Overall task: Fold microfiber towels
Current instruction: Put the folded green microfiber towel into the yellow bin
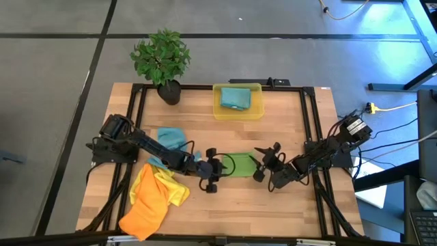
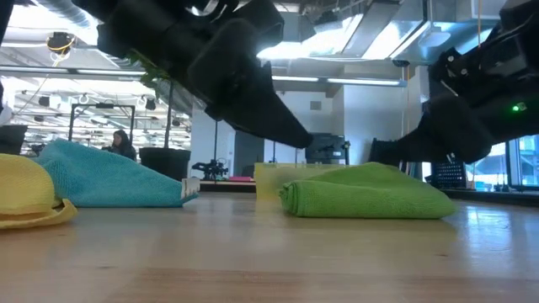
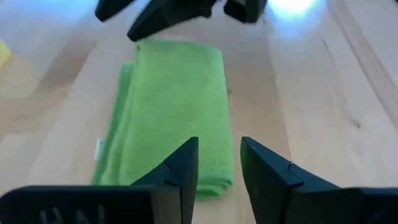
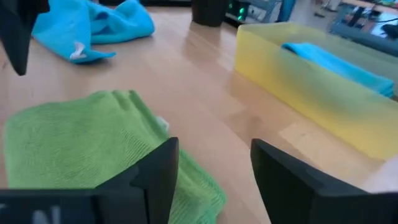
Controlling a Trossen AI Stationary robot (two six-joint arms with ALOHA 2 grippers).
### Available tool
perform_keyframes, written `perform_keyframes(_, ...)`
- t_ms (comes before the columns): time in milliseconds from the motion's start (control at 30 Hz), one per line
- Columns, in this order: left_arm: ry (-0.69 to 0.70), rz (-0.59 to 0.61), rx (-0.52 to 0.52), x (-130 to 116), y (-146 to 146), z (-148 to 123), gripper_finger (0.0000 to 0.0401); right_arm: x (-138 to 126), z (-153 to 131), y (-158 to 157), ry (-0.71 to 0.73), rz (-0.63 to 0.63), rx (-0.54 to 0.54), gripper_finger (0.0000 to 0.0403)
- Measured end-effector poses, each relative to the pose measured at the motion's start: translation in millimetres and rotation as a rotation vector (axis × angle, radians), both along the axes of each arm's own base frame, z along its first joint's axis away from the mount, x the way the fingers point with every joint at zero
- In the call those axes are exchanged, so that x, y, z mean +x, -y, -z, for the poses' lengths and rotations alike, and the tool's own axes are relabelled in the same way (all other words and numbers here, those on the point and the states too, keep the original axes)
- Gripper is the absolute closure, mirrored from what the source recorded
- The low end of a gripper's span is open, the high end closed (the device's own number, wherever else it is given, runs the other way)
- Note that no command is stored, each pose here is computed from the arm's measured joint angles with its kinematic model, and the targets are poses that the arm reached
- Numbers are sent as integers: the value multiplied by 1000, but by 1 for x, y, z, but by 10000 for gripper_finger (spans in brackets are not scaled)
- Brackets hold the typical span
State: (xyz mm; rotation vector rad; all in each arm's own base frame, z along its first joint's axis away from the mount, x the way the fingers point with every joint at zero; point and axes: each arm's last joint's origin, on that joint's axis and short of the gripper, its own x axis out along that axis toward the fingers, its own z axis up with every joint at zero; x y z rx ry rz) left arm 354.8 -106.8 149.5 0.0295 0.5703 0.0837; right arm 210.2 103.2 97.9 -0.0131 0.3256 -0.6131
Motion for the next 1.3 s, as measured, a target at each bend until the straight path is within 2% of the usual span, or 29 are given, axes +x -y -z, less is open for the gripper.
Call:
perform_keyframes(133, 17, -10, 6, 0, 2, -1, 291, 0, -3, -4, -5, -36, -26, 201)
perform_keyframes(333, 182, 3, -53, 7, 11, -13, 291, 0, -6, -15, 1, -152, 25, 201)
perform_keyframes(467, 238, 27, -56, 7, 18, -18, 291, 1, -12, -21, 44, -191, 12, 201)
perform_keyframes(633, 292, 26, -128, 5, 28, -23, 291, 4, -24, -26, 115, -233, -9, 201)
perform_keyframes(867, 356, 110, -43, -2, 34, -45, 291, 7, -31, -30, 179, -322, 46, 201)
perform_keyframes(1100, 320, 163, -60, -2, 32, -32, 291, 9, -32, -29, 166, -337, 16, 201)
perform_keyframes(1300, 441, 145, -113, -21, 23, -18, 291, 13, -33, -26, 152, -374, 2, 201)
